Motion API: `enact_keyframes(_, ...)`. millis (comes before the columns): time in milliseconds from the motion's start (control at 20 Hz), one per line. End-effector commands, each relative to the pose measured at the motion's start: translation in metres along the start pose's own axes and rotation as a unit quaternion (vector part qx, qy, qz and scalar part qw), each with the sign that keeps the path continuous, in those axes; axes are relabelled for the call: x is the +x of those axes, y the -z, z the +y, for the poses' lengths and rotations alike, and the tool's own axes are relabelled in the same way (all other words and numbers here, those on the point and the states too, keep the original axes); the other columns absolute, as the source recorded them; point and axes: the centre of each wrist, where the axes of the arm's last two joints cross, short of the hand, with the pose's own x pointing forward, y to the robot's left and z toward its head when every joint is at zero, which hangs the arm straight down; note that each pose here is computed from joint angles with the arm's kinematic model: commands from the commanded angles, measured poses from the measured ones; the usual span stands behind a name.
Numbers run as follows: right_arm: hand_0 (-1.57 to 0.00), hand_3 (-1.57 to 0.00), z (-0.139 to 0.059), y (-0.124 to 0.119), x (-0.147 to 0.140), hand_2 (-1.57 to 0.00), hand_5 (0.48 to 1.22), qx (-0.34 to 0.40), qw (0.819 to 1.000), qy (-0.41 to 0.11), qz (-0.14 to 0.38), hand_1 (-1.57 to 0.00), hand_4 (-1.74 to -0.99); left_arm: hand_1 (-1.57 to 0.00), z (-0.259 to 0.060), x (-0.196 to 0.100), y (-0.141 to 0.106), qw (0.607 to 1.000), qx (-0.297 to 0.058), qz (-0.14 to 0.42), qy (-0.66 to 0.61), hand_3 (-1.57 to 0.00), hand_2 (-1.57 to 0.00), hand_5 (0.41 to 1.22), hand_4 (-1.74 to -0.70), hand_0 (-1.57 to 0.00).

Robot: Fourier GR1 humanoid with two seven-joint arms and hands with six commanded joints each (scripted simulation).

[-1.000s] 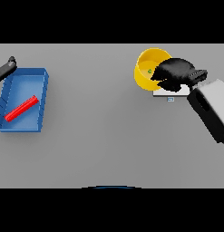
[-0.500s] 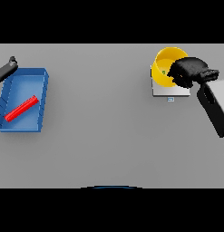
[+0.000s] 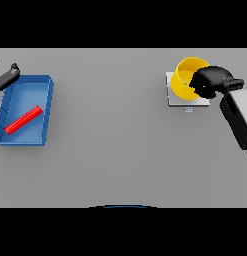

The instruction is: Pick up the red beaker and tilt it to pour out 1 green nut into yellow bowl. Pick up the yellow bowl and place it on the metallic measuring scale.

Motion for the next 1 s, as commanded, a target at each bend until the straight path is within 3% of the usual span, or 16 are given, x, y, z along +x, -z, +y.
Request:
enact_keyframes(0, -1.40, -1.54, 0.001, 0.000, 0.000, -1.29, 1.221, 0.005, 1.000, 0.004, -0.003, -1.18, -1.670, 0.00, 0.000, 0.000, 0.000, 1.000, -0.001, 0.000, 0.000, 0.00, 0.00, 0.772, -0.84, 0.00)
enact_keyframes(50, -1.41, -1.39, 0.000, 0.000, 0.000, -1.18, 1.221, 0.007, 1.000, 0.008, 0.000, -1.15, -1.644, 0.00, 0.002, 0.002, 0.001, 1.000, 0.002, 0.003, -0.003, 0.00, 0.00, 0.773, -0.84, 0.00)
enact_keyframes(100, -1.32, -1.24, 0.001, 0.001, 0.000, -1.04, 1.155, 0.010, 1.000, 0.012, 0.006, -1.04, -1.621, 0.00, 0.001, -0.001, 0.002, 1.000, 0.000, 0.002, -0.002, 0.00, 0.00, 0.775, -0.84, 0.00)
enact_keyframes(250, -0.95, -0.88, -0.001, 0.001, 0.002, -0.67, 0.991, 0.022, 0.999, 0.030, 0.009, -0.69, -1.564, 0.00, 0.002, -0.001, 0.002, 1.000, 0.001, -0.003, -0.010, 0.00, 0.00, 0.767, -0.85, 0.00)
enact_keyframes(350, -0.71, -0.72, 0.001, 0.001, 0.000, -0.52, 0.923, 0.028, 0.999, 0.033, 0.013, -0.52, -1.540, 0.00, 0.000, -0.002, 0.001, 1.000, -0.002, -0.005, -0.004, 0.00, 0.00, 0.766, -0.85, 0.00)
enact_keyframes(450, -0.46, -0.61, -0.002, 0.001, 0.001, -0.40, 0.881, 0.030, 0.999, 0.034, 0.017, -0.35, -1.514, 0.00, 0.001, 0.002, 0.000, 1.000, 0.001, -0.009, -0.001, 0.00, 0.00, 0.766, -0.85, 0.00)
enact_keyframes(600, -0.24, -0.47, -0.001, -0.001, -0.004, -0.26, 0.836, 0.038, 0.999, 0.028, 0.024, -0.18, -1.471, 0.00, 0.000, 0.003, 0.001, 1.000, -0.004, -0.008, -0.007, 0.00, 0.00, 0.771, -0.85, 0.00)
enact_keyframes(950, -0.05, -0.26, 0.000, -0.002, -0.007, -0.06, 0.796, 0.045, 0.999, 0.013, 0.015, -0.04, -1.414, 0.00, 0.000, 0.004, -0.001, 1.000, 0.004, -0.003, -0.004, 0.00, 0.00, 0.768, -0.85, 0.00)
